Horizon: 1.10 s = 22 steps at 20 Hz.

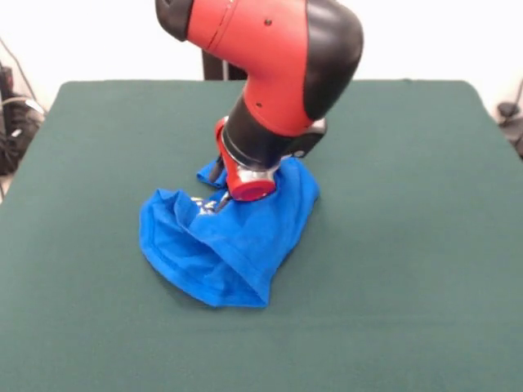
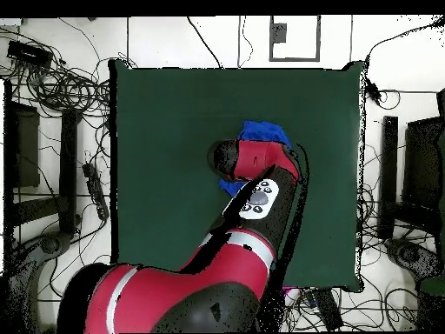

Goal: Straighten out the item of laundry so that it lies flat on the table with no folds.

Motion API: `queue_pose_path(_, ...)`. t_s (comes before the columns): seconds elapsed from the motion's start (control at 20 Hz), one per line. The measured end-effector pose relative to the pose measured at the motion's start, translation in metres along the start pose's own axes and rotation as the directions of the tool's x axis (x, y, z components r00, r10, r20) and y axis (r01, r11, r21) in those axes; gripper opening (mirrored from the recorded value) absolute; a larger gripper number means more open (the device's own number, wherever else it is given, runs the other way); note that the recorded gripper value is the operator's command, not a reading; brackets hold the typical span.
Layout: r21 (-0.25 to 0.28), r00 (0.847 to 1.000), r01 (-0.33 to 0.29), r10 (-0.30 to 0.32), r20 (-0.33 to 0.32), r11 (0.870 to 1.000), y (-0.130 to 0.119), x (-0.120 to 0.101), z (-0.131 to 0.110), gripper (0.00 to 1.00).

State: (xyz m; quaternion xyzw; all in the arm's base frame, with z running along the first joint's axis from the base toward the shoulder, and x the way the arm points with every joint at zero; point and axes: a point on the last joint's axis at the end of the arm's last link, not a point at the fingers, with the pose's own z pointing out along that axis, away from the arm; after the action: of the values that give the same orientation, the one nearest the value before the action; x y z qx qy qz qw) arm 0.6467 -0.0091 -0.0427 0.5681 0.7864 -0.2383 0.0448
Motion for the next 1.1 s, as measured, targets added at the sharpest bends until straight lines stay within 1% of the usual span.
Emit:
queue_pose_path(0.05, -0.014, 1.0, -0.006, 0.006, -0.007, 1.0, 0.001, 0.001, -0.002, 1.0)
queue_pose_path(0.1, -0.044, 1.0, -0.019, 0.018, -0.023, 0.999, 0.004, 0.003, -0.007, 1.0)
queue_pose_path(0.15, -0.06, 0.999, -0.026, 0.024, -0.034, 0.998, 0.007, 0.005, -0.009, 1.0)
queue_pose_path(0.2, -0.099, 0.997, -0.046, 0.04, -0.063, 0.994, 0.013, 0.011, -0.016, 1.0)
queue_pose_path(0.25, -0.116, 0.996, -0.055, 0.047, -0.075, 0.992, 0.016, 0.013, -0.018, 1.0)
queue_pose_path(0.3, -0.168, 0.99, -0.087, 0.067, -0.121, 0.982, 0.026, 0.021, -0.028, 1.0)
queue_pose_path(0.35, -0.184, 0.988, -0.097, 0.073, -0.134, 0.978, 0.029, 0.024, -0.031, 1.0)
queue_pose_path(0.4, -0.207, 0.985, -0.113, 0.081, -0.155, 0.972, 0.033, 0.027, -0.035, 1.0)
queue_pose_path(0.45, -0.216, 0.983, -0.119, 0.084, -0.164, 0.969, 0.035, 0.029, -0.037, 1.0)
queue_pose_path(0.5, -0.237, 0.978, -0.135, 0.092, -0.185, 0.962, 0.039, 0.032, -0.041, 1.0)
queue_pose_path(0.55, -0.268, 0.969, -0.162, 0.103, -0.224, 0.95, 0.046, 0.036, -0.047, 1.0)
queue_pose_path(0.65, -0.283, 0.961, -0.182, 0.109, -0.254, 0.942, 0.05, 0.039, -0.051, 1.0)
queue_pose_path(0.7, -0.287, 0.951, -0.195, 0.11, -0.287, 0.938, 0.052, 0.041, -0.055, 1.0)
queue_pose_path(0.75, -0.282, 0.946, -0.2, 0.11, -0.304, 0.938, 0.053, 0.042, -0.057, 1.0)
queue_pose_path(0.9, -0.24, 0.936, -0.19, 0.102, -0.338, 0.952, 0.049, 0.041, -0.058, 1.0)
queue_pose_path(1.05, -0.192, 0.933, -0.162, 0.087, -0.348, 0.968, 0.042, 0.042, -0.058, 1.0)
queue_pose_path(1.1, -0.166, 0.933, -0.142, 0.076, -0.352, 0.976, 0.038, 0.044, -0.058, 1.0)
